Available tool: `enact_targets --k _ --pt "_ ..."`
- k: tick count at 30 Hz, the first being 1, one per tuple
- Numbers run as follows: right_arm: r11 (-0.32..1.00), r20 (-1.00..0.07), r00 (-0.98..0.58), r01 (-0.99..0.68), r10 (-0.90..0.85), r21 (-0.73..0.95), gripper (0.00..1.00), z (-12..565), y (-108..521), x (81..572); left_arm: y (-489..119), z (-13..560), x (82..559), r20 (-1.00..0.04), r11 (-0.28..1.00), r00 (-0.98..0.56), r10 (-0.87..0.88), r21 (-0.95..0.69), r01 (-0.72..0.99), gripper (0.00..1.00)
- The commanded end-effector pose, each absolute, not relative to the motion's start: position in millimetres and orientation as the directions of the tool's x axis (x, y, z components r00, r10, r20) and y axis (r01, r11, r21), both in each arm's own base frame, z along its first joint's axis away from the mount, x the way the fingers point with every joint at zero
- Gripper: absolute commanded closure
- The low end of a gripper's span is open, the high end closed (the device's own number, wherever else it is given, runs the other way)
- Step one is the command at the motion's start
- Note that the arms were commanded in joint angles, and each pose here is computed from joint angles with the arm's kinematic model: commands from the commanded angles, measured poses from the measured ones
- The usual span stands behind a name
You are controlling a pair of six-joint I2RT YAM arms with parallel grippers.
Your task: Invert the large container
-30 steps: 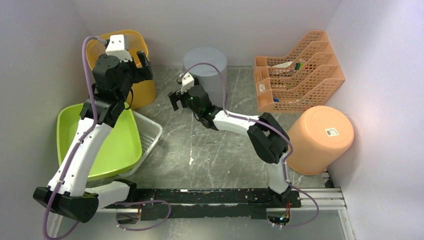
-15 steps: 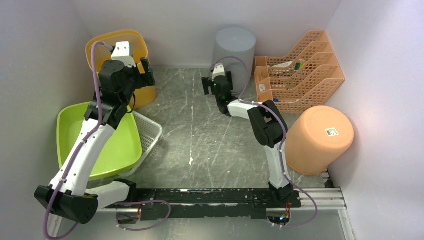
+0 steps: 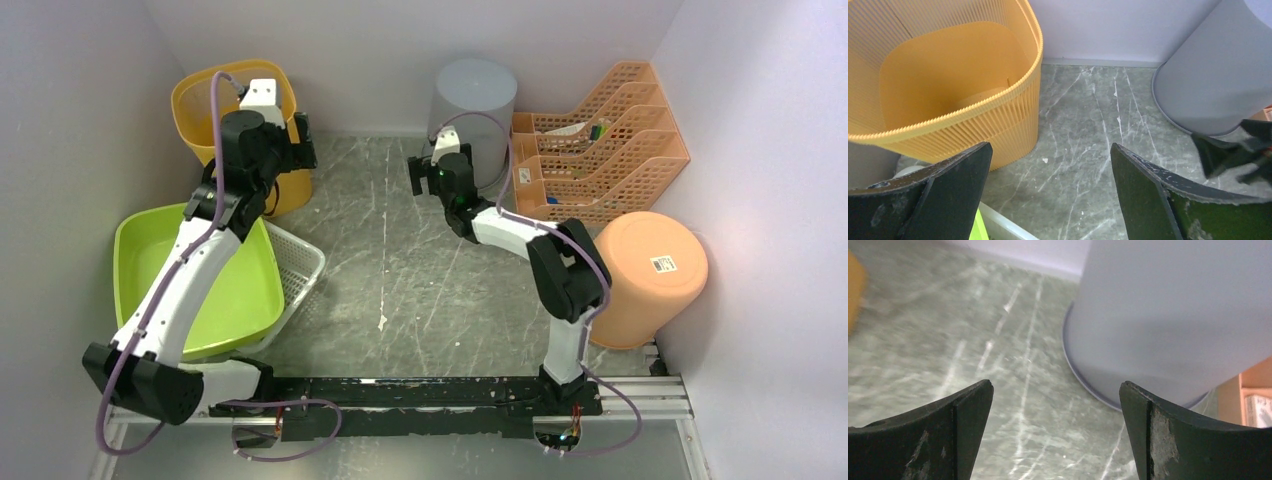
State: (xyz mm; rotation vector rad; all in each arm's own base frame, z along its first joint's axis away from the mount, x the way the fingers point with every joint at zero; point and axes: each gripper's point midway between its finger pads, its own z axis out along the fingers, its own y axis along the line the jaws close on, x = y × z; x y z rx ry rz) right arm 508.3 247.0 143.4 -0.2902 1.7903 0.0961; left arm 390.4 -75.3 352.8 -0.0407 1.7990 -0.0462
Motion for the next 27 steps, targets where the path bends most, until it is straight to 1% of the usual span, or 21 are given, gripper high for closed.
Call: enact_targets --k 1,8,13,20,25,27 --pt "0.953 -0.979 -0.175 -0.298 -0.108 -0.052 0.00 197 262 482 -71 363 407 -0.973 1.000 -0.231 0.015 0.018 -0.013 0.00" --pt "0.931 -0.970 -0.209 -0.362 -0.121 -0.038 0.00 212 269 456 -56 378 440 -0.963 0.990 -0.240 0.125 0.137 -0.036 0.04" --pt "0.926 -0.971 -0.212 -0.378 -0.109 -0.021 0.00 222 267 442 -26 361 461 -0.942 0.984 -0.302 0.144 0.167 -0.054 0.08" --pt "0.940 -0.978 -0.184 -0.339 -0.099 -0.031 0.00 248 246 425 -37 315 484 -0.907 0.984 -0.380 0.180 0.171 0.058 0.10" --pt "0.955 -0.986 -0.143 -0.293 -0.085 -0.040 0.00 266 227 415 -54 316 476 -0.921 0.980 -0.346 0.179 0.134 0.149 0.12" --pt "0.959 -0.987 -0.138 -0.280 -0.086 -0.044 0.00 267 224 414 -51 311 477 -0.915 0.979 -0.356 0.188 0.147 0.140 0.13"
